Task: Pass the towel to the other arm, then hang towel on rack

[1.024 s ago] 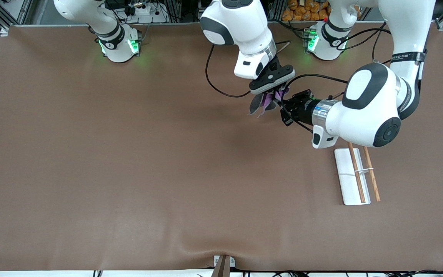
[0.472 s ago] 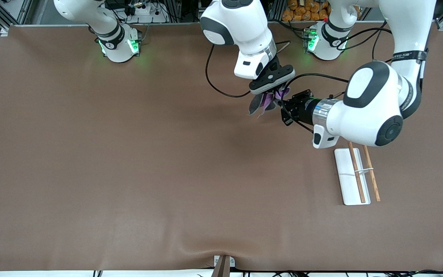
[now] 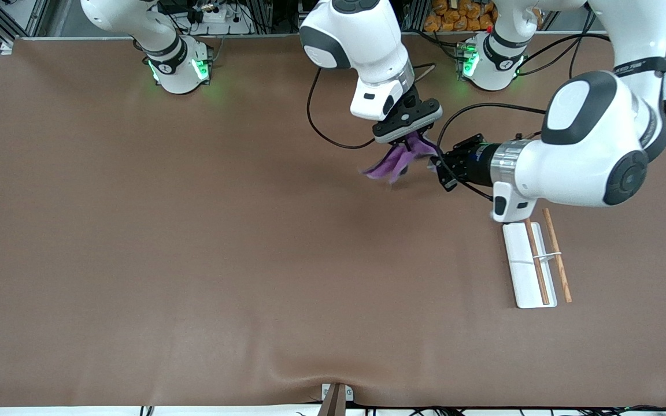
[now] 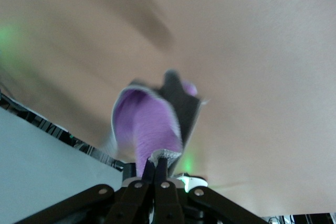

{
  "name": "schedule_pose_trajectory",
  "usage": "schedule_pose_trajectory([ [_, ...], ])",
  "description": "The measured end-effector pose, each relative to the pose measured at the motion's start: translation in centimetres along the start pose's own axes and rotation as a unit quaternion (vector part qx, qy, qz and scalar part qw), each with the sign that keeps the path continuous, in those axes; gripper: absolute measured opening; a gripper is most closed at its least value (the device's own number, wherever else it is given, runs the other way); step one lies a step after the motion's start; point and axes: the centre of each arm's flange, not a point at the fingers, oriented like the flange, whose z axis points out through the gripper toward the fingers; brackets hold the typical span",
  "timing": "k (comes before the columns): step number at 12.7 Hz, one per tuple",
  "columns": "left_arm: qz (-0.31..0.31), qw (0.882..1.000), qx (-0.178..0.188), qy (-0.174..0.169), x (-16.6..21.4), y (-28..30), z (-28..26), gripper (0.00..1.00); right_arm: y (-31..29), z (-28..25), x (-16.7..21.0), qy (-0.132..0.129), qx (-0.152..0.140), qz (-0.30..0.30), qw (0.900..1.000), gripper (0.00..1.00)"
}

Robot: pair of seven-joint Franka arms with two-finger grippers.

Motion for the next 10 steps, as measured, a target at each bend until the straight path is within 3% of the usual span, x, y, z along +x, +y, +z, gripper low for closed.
schedule_pose_trajectory([
  [5,0.045,0.999,-0.01,0.023,0.7,-0.4,-1.8,0.02,0.0,0.0,0.0,0.0,0.0,0.0,1.0,0.99],
  [10,0.129,0.99,-0.028,0.053,4.4,-1.6,-4.3,0.02,2.2,-0.9,0.7,-0.002,-0.016,0.013,1.0,1.0],
])
